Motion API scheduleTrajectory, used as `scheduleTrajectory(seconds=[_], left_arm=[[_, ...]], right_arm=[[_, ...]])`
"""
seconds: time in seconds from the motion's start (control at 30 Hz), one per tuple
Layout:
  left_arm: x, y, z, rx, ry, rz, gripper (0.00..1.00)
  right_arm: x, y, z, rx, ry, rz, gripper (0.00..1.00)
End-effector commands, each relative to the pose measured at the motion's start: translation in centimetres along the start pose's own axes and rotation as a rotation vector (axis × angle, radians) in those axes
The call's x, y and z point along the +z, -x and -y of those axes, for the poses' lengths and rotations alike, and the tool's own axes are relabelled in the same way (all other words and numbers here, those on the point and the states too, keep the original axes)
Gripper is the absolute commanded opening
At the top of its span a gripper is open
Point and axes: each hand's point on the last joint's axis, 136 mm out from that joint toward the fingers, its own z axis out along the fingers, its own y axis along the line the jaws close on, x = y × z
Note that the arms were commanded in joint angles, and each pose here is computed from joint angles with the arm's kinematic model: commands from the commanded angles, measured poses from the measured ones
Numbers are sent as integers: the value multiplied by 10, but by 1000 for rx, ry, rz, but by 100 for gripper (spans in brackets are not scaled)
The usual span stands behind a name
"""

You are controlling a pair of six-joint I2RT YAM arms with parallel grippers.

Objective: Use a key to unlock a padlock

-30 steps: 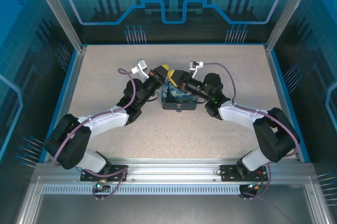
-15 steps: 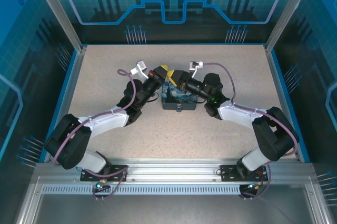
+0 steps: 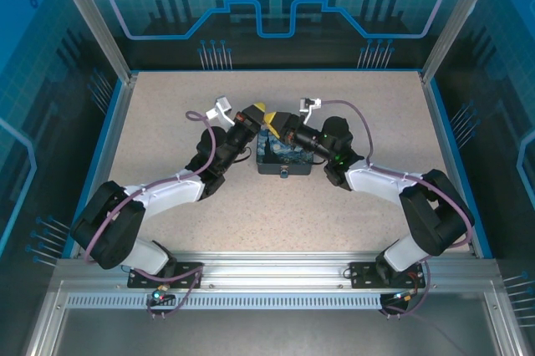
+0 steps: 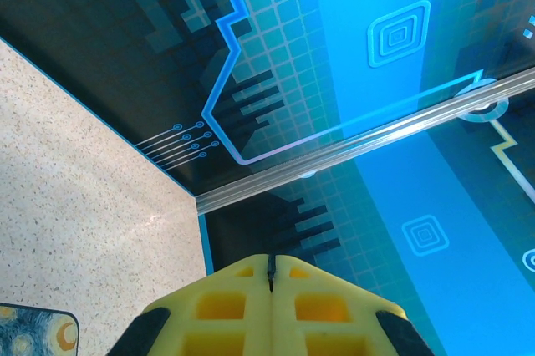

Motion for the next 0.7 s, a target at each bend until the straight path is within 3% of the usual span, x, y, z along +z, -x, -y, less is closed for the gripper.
scheduleTrajectory(seconds=[0.0, 0.13, 0.43, 0.67], left_arm=[[-1, 2, 3, 1, -14, 22, 0], [-1, 3, 5, 3, -16, 25, 0], [-3, 5, 8, 5, -23, 28, 0], [-7, 5, 8, 5, -29, 31, 0]], right_arm=[[4, -5, -4, -7, 28, -5, 19], [5, -8, -2, -7, 22, -12, 17], [6, -8, 6, -2, 4, -12, 0], [3, -2, 3, -12, 14, -3, 0]])
